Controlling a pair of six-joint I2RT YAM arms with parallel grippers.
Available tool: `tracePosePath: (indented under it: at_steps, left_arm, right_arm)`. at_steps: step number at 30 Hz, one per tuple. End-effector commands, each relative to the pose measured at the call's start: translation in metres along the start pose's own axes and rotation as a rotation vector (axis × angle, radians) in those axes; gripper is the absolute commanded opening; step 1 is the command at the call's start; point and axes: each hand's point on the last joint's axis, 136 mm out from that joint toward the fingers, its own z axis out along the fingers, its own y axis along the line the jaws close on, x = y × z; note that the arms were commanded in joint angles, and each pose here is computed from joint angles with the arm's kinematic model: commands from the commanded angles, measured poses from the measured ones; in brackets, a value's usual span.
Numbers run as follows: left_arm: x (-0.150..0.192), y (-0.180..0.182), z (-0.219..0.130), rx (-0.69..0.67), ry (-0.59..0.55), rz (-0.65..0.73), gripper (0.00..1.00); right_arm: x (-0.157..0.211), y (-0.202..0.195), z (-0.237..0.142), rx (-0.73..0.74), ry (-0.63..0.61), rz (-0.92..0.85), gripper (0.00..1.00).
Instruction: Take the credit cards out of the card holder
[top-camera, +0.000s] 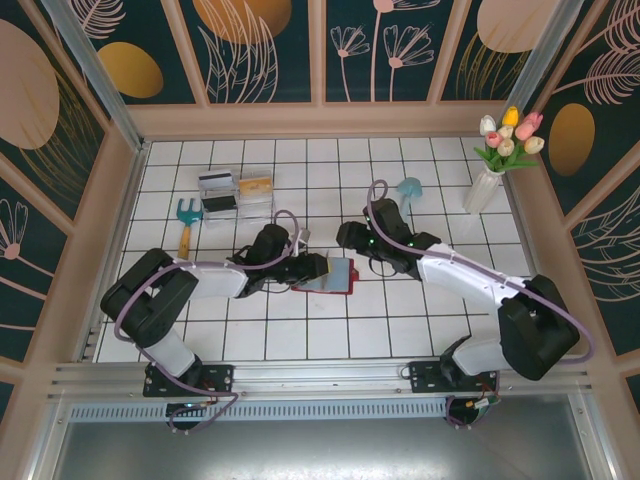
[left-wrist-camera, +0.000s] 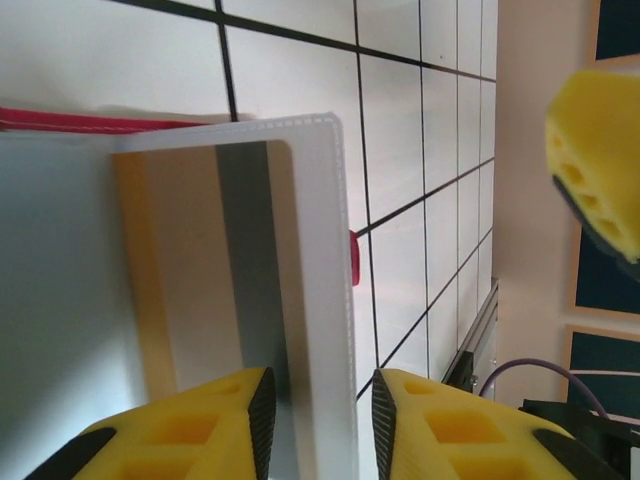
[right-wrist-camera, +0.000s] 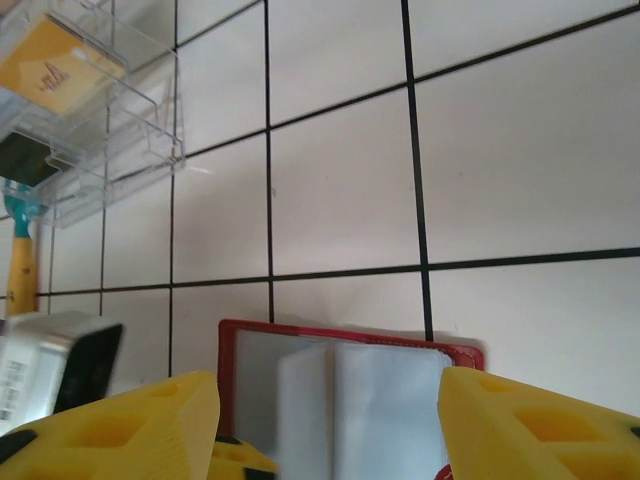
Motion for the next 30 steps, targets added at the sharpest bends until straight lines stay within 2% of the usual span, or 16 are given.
tracePosePath:
  at_steps: [1,8,12,16,20,22,24,26,30]
  left_arm:
    - [-0.001,-0.018,0.010,0.055,0.016,0.023,0.37]
    - [-0.005,-0.020,0.007,0.028,0.000,0.040,0.42]
    - [-0.017,-0.015,-0.009,-0.122,-0.055,0.109,0.47]
    - [-0.031,-0.009,-0.035,-0.278,-0.144,0.167,0.65]
    - [-0.037,-0.012,-0.054,-0.307,-0.217,0.248,0.90]
    - [-0.042,-0.010,-0.064,-0.332,-0.268,0.267,0.97]
    - [-0.047,-0.009,-0.072,-0.353,-0.312,0.277,0.99]
    - [-0.053,-0.009,-0.079,-0.361,-0.353,0.276,0.99]
    - [-0.057,-0.012,-0.077,-0.301,-0.355,0.278,0.99]
  right_arm:
    - [-0.010,-0.002,-0.008,-0.012,-0.051,0.030,0.62]
    - [-0.007,-0.004,-0.013,-0.020,-0.048,0.039,0.62]
    - [-0.006,-0.001,-0.020,-0.065,-0.063,0.031,0.68]
    - [-0.006,0.002,-0.027,-0.100,-0.090,0.009,0.73]
    - [-0.004,-0.006,-0.026,-0.068,-0.088,0.022,0.75]
    - [0.000,-0.008,-0.025,-0.072,-0.079,0.042,0.77]
    - [0.003,-0.006,-0.025,-0.093,-0.072,0.055,0.84]
    - [0.006,-0.005,-0.025,-0.110,-0.065,0.069,0.97]
    - [0.012,0.001,-0.022,-0.132,-0.037,0.090,0.99]
